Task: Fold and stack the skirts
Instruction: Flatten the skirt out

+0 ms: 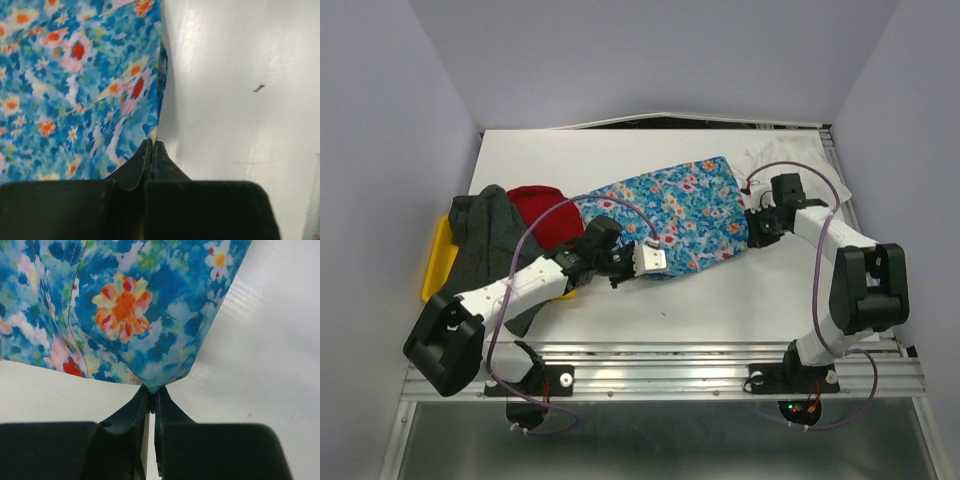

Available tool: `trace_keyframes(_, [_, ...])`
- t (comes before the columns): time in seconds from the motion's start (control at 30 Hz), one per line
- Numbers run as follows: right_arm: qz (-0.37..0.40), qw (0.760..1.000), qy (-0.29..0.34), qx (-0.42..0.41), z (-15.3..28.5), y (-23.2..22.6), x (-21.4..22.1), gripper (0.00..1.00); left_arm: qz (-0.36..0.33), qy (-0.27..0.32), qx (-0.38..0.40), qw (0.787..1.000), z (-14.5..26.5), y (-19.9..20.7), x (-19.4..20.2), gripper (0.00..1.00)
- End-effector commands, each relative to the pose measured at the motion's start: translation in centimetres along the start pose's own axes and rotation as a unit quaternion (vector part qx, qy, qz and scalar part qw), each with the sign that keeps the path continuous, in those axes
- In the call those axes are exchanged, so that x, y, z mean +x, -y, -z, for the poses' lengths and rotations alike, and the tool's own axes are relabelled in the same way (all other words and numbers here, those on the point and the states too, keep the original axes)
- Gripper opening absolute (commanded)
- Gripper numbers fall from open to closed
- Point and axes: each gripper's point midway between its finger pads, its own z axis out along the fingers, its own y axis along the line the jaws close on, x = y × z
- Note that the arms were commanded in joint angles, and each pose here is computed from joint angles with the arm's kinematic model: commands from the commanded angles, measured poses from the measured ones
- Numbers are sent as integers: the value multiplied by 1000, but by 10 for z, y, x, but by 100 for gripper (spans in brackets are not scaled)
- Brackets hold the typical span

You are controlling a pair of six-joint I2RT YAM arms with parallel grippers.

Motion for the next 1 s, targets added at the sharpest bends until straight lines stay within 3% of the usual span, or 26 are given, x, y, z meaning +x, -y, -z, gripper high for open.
trace_keyframes(0.0, [48,998,-41,17,23,0,36,1,8,10,78,997,-5,58,-10,0])
trace_keyframes(0.13, [75,994,-73,22,41,-4,61,1,-19,9,137,990,-9,105,-15,0])
trace_keyframes(0.2, [91,992,-85,13,46,-7,66,8,-22,4,162,987,-7,117,-17,0])
trace_keyframes(0.27, [99,989,-107,12,53,-7,73,32,-23,13,199,980,-4,133,-26,23])
trace_keyframes(0.3, [106,988,-111,19,54,-3,74,57,-24,19,212,977,1,136,-38,35])
trace_keyframes(0.33, [109,988,-107,28,56,0,69,63,-28,27,226,973,4,142,-48,49])
trace_keyframes(0.37, [110,988,-103,41,58,5,64,65,-24,37,242,969,7,146,-58,53])
trace_keyframes(0.47, [93,991,-75,66,65,13,33,67,-21,54,194,979,14,111,-102,56])
trace_keyframes(0.53, [79,992,-69,76,65,19,20,67,-4,40,168,985,15,89,-99,55])
trace_keyframes(0.67, [61,992,-58,92,67,26,2,63,57,-21,88,994,4,18,-58,47])
trace_keyframes(0.77, [42,993,-74,82,59,23,11,59,47,-103,24,993,-12,-20,-17,37])
trace_keyframes(0.97, [25,988,-137,61,40,18,48,55,-27,-194,39,980,-29,-23,39,29])
